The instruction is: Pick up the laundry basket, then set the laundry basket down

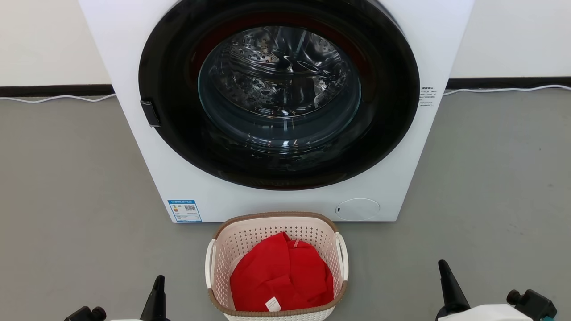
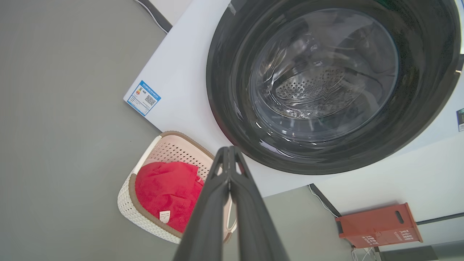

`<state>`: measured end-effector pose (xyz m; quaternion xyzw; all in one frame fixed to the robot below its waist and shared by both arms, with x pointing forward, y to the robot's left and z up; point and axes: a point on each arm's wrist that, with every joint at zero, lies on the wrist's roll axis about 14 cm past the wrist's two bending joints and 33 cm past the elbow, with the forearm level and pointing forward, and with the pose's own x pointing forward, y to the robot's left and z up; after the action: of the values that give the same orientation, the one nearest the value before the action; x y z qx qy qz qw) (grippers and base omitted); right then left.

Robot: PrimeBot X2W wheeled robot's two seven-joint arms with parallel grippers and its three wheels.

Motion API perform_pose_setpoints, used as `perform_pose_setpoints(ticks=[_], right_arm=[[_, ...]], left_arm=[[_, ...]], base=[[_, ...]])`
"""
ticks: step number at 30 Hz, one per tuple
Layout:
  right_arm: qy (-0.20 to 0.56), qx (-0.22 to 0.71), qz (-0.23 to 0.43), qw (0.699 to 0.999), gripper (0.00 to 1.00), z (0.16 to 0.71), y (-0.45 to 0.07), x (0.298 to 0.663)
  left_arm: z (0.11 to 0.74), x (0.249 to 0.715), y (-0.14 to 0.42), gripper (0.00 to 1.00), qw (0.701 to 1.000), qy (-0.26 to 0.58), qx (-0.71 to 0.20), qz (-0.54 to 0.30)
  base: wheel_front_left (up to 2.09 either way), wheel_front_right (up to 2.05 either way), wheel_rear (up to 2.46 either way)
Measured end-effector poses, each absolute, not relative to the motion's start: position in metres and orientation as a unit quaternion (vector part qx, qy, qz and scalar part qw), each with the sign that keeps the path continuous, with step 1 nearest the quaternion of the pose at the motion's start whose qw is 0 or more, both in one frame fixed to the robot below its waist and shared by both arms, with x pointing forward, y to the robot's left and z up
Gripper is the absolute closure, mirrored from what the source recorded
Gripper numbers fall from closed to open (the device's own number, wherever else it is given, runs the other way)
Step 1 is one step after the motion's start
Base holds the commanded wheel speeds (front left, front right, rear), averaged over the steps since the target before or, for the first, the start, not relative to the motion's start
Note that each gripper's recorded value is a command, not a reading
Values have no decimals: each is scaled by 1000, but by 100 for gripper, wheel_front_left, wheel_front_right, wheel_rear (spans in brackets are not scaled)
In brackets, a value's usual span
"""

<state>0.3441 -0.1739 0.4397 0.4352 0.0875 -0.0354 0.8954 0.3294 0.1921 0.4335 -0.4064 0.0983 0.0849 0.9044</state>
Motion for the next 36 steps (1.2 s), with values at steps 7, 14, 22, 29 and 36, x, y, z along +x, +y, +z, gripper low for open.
perform_pose_setpoints(ticks=[7, 14, 22, 29, 36], right_arm=[[79, 468, -38, 879, 100, 446, -177, 351], [80, 511, -49, 854, 100, 445, -183, 351], [62, 551, -52, 830, 100, 454, -189, 358], [62, 581, -55, 810, 100, 454, -191, 358], [50, 609, -55, 789, 100, 461, -196, 364]], left_arm=[[434, 331, 192, 100, 888, 98, -441, 85], [439, 339, 191, 100, 862, 93, -492, 78], [443, 344, 191, 100, 837, 86, -535, 75], [449, 351, 190, 100, 816, 78, -569, 68], [455, 356, 189, 100, 794, 72, -600, 60]], base=[[0, 0, 0], [0, 0, 0], [0, 0, 0], [0, 0, 0], [0, 0, 0]])
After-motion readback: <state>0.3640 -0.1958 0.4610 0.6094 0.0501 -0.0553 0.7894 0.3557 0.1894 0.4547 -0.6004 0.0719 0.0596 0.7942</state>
